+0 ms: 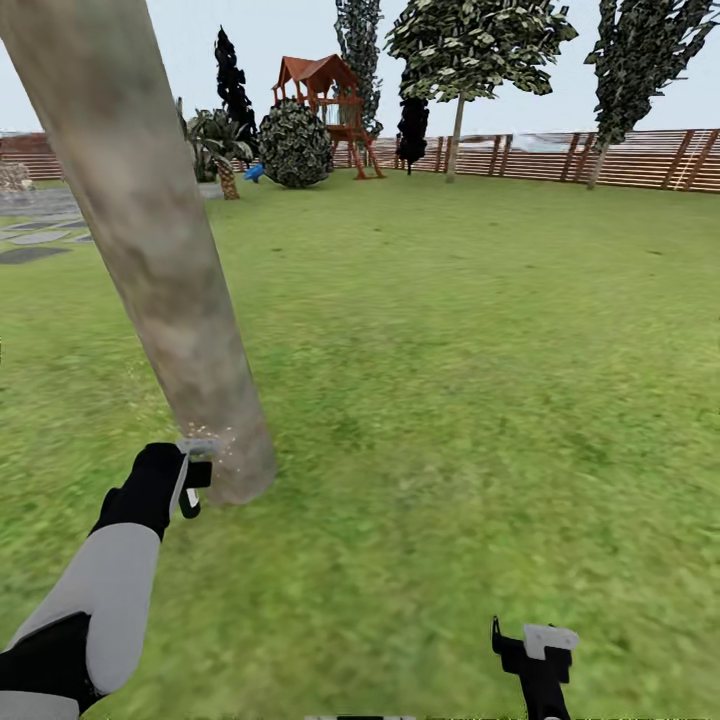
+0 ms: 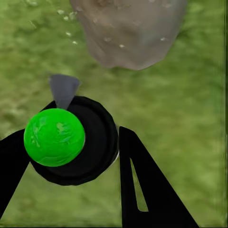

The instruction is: In the garden, pick up the pesticide atomizer on the floor and spray pesticide onto both trees until each tree trunk is fully covered.

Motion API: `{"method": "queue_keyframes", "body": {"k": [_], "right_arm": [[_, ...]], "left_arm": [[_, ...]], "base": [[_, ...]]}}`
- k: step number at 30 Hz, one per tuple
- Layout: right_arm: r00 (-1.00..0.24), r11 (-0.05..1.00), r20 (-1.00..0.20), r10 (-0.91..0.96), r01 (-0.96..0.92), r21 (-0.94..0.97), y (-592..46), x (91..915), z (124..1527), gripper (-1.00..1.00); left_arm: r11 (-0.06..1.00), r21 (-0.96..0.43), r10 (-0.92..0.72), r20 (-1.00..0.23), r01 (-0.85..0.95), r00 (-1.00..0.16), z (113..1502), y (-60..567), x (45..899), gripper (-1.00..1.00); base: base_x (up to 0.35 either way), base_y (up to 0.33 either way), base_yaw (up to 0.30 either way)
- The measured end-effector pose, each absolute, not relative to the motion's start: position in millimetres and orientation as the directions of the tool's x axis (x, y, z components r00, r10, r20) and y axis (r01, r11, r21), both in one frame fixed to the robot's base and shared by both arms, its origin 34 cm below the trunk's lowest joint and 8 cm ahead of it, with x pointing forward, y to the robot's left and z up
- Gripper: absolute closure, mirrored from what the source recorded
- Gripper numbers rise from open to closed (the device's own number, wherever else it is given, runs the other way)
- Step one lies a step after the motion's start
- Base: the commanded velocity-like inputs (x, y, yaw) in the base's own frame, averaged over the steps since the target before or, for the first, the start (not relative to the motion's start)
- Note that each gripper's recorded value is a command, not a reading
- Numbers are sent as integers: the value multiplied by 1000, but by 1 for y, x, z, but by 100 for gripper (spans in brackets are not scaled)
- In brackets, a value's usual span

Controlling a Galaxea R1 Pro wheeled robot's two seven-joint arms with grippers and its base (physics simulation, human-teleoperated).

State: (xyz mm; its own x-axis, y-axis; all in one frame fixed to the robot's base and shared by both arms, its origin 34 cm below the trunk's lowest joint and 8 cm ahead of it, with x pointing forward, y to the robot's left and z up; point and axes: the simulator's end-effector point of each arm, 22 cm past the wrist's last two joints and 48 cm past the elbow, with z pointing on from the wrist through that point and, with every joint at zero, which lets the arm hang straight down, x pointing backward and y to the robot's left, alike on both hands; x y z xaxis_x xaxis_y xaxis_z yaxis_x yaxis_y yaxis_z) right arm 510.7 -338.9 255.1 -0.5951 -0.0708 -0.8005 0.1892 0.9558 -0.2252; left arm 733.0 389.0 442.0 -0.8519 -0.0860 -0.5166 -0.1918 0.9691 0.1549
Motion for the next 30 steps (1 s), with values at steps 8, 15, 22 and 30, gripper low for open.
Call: {"method": "queue_keyframes", "body": {"k": [8, 15, 22, 30], "right_arm": [[-595, 956, -801, -71, 188, -224, -338, 511, 255, -100], [-595, 956, -801, -71, 188, -225, -338, 511, 255, -100], [-595, 956, -801, -71, 188, -224, -338, 511, 255, -100], [-595, 956, -801, -71, 190, -226, -339, 511, 255, -100]], "left_arm": [[971, 146, -87, -517, -187, -851, 443, 382, 735, 100], [971, 148, -86, -519, -188, -851, 444, 383, 735, 100], [967, 153, -93, -531, -204, -842, 459, 393, 743, 100], [963, 153, -115, -507, -220, -855, 468, 392, 737, 100]], "base": [[48, -274, 266], [213, -194, 165], [23, -17, 146], [50, -163, 75]]}}
